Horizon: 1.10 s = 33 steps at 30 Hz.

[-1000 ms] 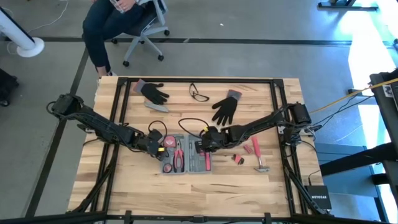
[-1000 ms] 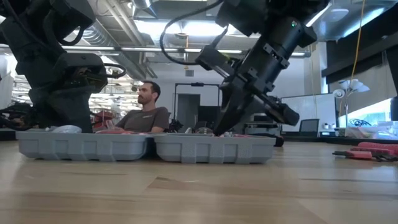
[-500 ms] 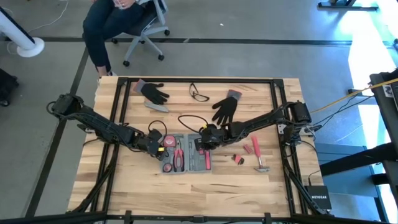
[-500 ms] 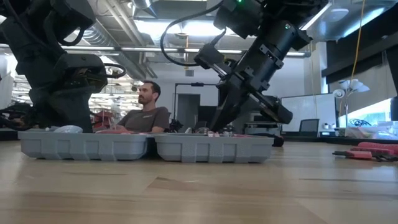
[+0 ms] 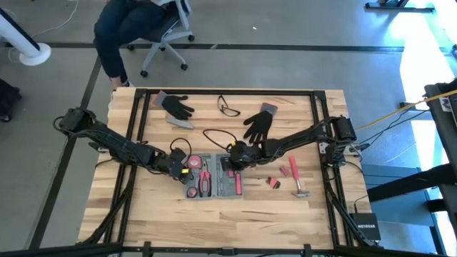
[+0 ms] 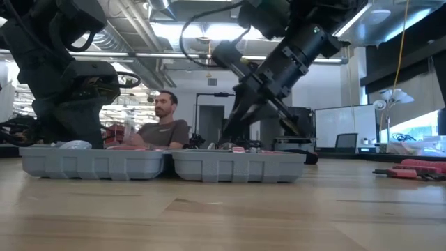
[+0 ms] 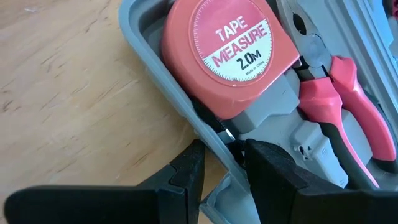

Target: Prefit tool cases

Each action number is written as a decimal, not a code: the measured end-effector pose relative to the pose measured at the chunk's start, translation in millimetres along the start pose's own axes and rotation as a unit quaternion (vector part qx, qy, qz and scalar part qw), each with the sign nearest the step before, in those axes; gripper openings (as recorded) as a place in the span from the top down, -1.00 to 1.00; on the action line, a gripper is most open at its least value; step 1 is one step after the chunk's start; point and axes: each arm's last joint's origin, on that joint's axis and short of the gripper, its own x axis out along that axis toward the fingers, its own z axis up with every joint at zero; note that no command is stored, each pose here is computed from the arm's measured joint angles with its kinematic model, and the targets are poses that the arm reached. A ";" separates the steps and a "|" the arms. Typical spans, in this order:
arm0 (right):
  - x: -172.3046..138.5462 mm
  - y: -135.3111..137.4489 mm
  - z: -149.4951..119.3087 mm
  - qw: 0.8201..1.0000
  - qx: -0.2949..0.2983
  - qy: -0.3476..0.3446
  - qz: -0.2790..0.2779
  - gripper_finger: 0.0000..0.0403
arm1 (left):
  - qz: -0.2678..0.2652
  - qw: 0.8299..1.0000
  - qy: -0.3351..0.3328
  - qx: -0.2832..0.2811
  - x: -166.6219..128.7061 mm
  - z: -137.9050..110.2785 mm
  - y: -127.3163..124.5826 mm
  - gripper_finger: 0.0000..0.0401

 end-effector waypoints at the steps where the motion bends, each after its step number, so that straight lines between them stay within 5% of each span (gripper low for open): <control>1: 0.5 -0.6 -0.3 1.000 0.000 0.004 -0.001 1.00 | 0.000 1.000 0.000 -0.001 0.0 0.0 0.0 0.47; 25: 8.2 -4.0 0.6 1.000 0.009 0.005 -0.011 1.00 | 0.006 1.000 -0.009 -0.014 0.1 0.3 1.0 0.47; 33: 10.5 22.2 11.1 0.999 -0.035 -0.009 -0.021 1.00 | 0.010 1.000 -0.012 -0.017 0.2 0.5 1.8 0.47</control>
